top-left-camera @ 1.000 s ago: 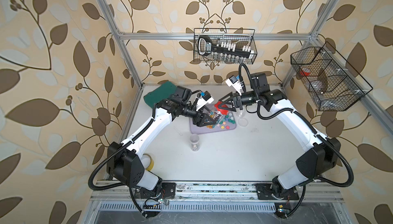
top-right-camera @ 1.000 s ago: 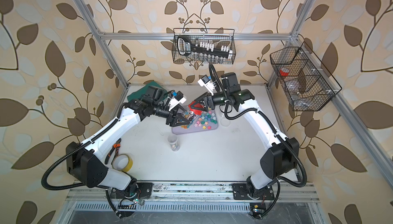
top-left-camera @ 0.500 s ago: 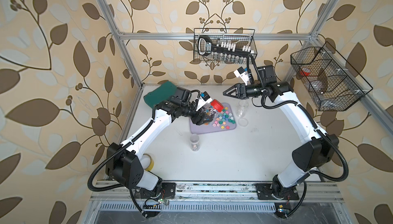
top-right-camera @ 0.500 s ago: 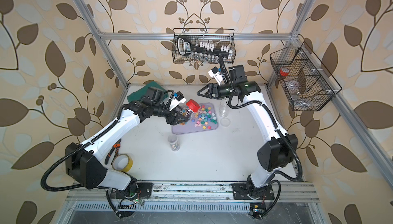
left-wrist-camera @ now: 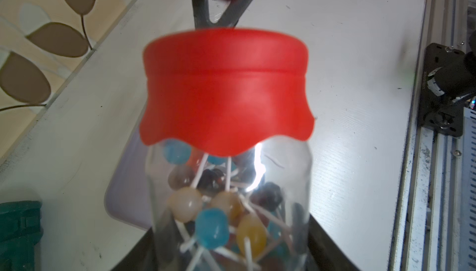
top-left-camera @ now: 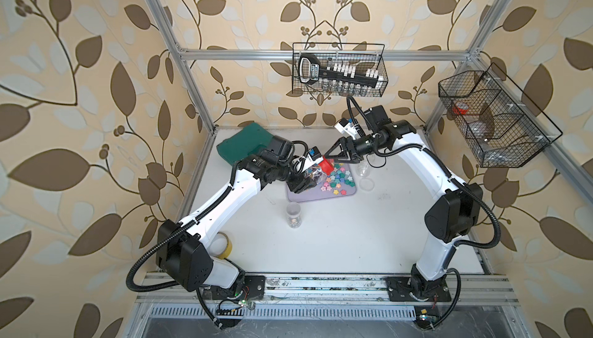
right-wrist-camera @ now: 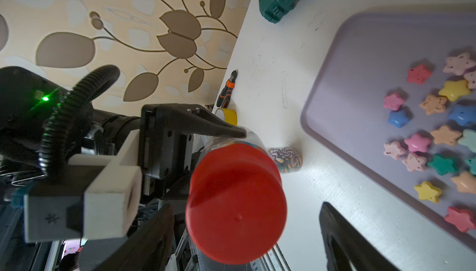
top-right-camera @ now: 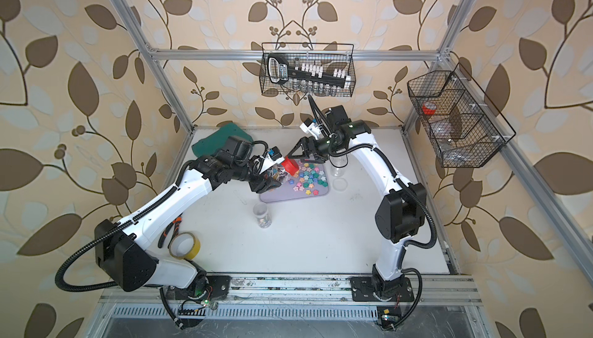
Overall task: Pour the candies out of the jar
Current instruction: Unscrew the lid from the jar.
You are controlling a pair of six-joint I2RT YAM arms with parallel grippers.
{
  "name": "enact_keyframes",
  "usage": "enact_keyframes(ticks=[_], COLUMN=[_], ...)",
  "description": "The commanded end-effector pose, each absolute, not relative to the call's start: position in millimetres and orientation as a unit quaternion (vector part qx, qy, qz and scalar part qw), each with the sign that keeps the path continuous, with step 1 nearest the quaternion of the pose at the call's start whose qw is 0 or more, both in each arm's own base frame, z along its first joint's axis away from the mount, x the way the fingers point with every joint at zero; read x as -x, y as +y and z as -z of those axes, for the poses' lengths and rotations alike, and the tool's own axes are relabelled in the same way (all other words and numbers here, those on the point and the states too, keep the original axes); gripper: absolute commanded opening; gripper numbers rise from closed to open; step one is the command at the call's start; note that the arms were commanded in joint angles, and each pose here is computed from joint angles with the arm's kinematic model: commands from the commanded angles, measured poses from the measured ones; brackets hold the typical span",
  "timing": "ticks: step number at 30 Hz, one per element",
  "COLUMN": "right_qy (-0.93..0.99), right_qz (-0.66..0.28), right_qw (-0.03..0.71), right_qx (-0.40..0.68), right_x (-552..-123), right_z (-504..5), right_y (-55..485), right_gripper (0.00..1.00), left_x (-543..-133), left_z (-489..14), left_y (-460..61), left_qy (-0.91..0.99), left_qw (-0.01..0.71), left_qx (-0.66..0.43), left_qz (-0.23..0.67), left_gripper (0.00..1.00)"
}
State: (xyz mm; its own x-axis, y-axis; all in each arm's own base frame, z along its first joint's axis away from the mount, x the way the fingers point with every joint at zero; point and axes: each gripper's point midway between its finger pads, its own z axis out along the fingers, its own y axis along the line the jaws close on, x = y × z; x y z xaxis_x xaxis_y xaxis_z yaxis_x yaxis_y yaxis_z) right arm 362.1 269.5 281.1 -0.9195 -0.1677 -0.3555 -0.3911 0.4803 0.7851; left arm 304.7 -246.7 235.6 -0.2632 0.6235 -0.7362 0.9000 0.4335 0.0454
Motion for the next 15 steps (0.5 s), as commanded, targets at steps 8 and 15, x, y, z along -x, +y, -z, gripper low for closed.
enact_keyframes(ticks=[8,15], right_qy=[0.859,0.864], right_qz=[-0.472,-0.464], right_qw=[0.085,0.068], right_qx=[0.18,0.185], right_x=[-354,-348], right_z=[-266,-253], right_y=[283,287], right_gripper=[0.82,0.82], left_x=[-305,-304], left_z=[-262,-266], left_y=[-252,-254], left_qy=[0.739,0.736], left_qw=[0.396,0.402], left_qx=[-0.51,-0.507], left_qz=[0.19,0.199], left_gripper=[0.45,0.45])
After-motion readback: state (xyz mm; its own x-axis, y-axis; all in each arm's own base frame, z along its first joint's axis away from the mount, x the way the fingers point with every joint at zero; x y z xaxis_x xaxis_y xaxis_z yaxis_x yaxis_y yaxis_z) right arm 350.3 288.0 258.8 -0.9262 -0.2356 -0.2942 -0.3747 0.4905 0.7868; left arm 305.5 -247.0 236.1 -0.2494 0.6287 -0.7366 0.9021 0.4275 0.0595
